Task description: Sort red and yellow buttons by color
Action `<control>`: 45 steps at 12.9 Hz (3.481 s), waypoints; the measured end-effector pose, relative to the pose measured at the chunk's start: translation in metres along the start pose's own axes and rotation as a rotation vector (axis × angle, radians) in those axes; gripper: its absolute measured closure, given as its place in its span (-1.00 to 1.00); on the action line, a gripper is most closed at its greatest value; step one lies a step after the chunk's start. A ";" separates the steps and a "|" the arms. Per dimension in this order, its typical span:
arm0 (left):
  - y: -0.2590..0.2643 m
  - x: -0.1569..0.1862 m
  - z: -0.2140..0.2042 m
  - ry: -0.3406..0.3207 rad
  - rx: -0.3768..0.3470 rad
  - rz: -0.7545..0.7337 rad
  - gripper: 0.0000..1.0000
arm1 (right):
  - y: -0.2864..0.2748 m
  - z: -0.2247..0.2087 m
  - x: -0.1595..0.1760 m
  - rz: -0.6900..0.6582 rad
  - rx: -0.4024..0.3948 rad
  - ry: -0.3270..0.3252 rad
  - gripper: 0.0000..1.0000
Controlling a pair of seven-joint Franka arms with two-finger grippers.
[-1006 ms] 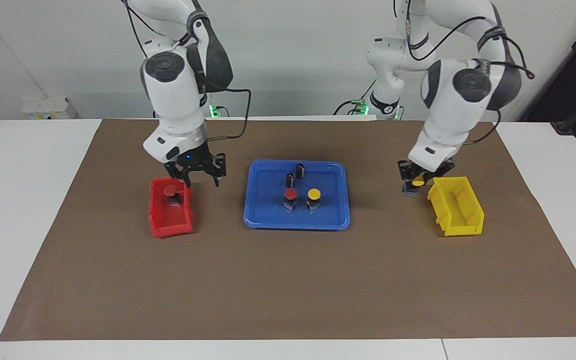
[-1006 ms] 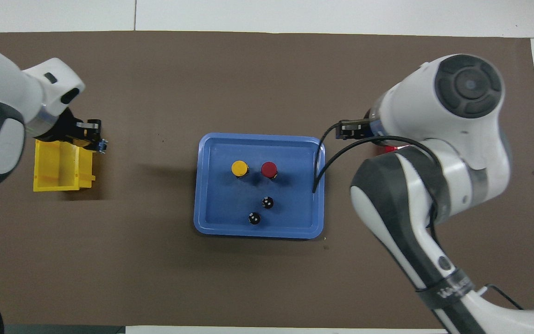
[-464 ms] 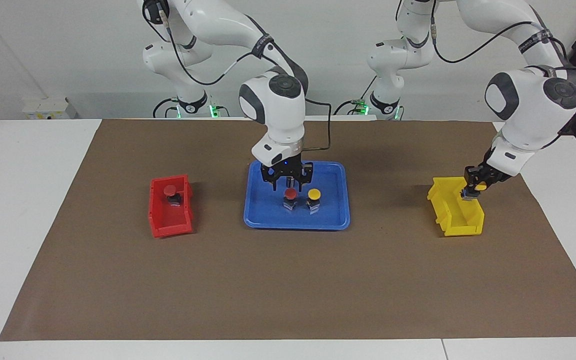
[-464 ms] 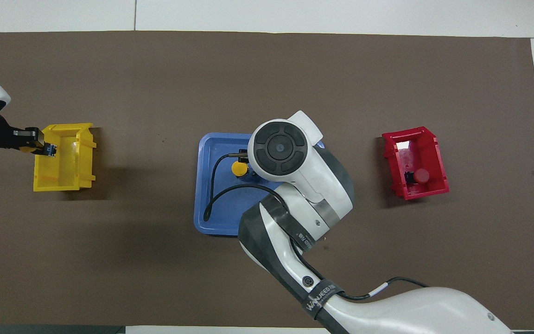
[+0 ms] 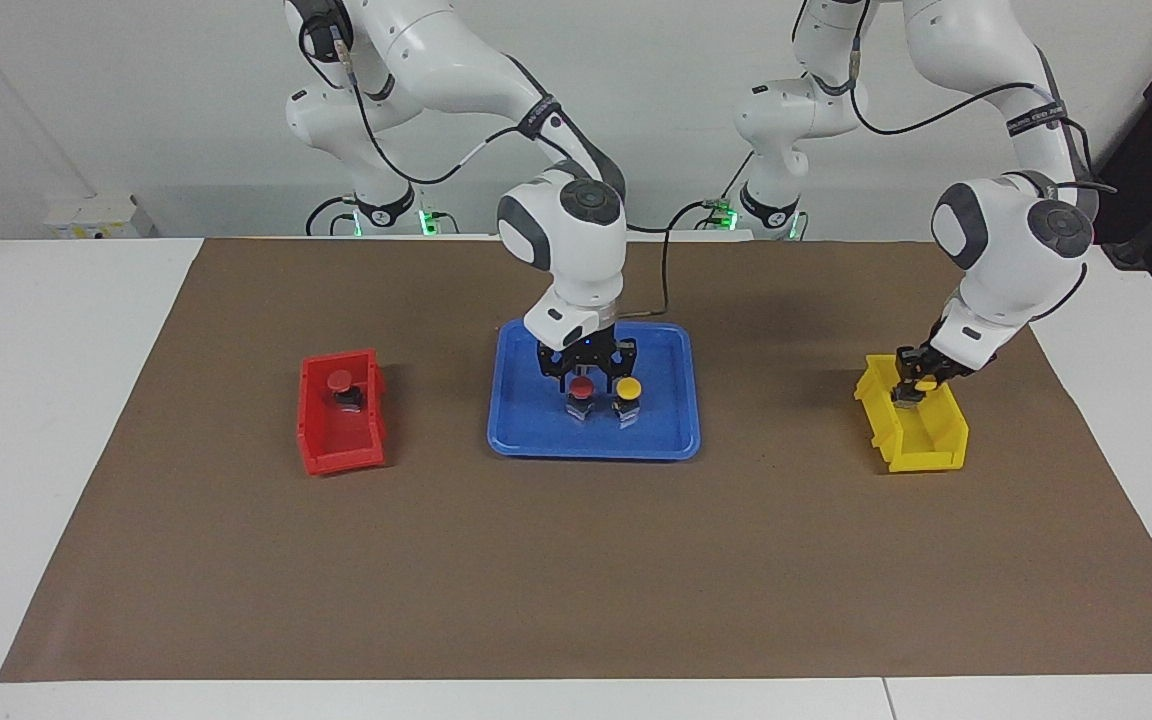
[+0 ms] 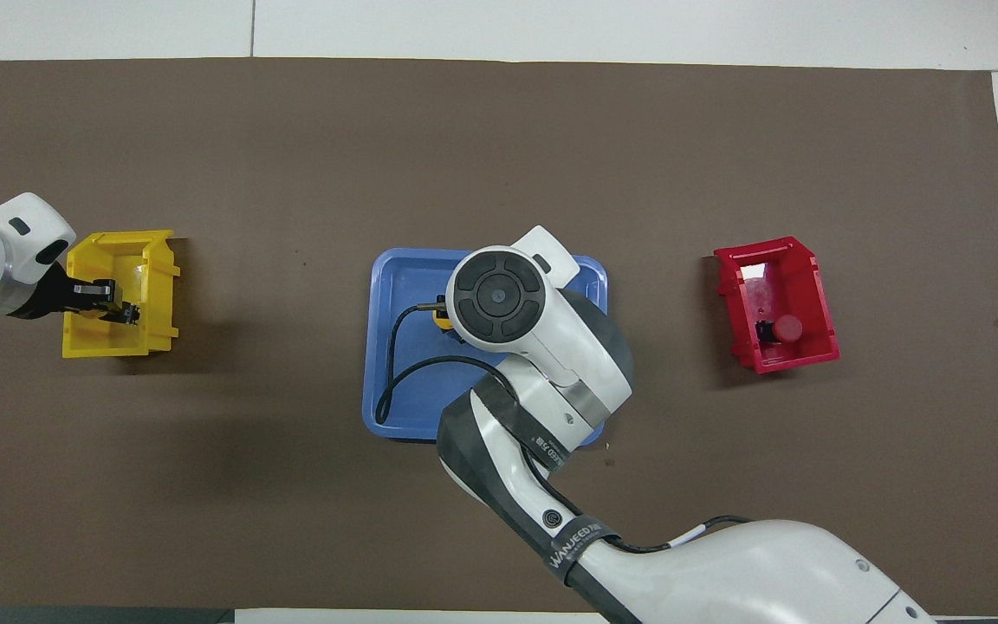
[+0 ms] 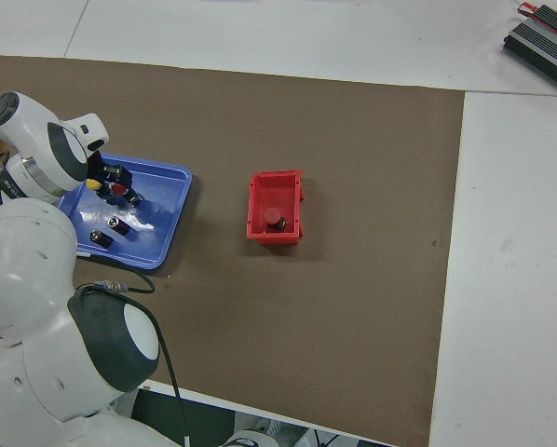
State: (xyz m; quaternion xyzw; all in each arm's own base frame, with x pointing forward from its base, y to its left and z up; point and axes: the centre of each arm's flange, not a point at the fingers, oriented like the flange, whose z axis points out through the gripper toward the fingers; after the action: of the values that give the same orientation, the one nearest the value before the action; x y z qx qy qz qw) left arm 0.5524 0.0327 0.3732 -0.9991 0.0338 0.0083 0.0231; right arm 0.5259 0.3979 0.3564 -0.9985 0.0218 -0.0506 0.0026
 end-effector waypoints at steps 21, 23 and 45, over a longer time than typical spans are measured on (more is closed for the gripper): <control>0.322 -0.019 -0.092 0.051 -0.014 -0.148 -0.75 | 0.353 -0.099 0.084 -0.254 -0.002 -0.099 0.18; 0.370 -0.029 -0.063 0.038 -0.010 -0.131 -0.74 | 0.354 -0.085 0.076 -0.286 -0.003 -0.062 0.18; 0.323 0.028 -0.114 -0.022 -0.031 -0.234 0.17 | 0.368 -0.007 0.058 -0.293 0.001 -0.014 -0.32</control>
State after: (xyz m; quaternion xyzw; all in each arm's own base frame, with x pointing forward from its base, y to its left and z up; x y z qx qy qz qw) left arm 0.5606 -0.2962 0.4715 -0.9963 -0.0835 0.0171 0.0090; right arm 0.5668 0.0274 0.3663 -0.9913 -0.1241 -0.0436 -0.0040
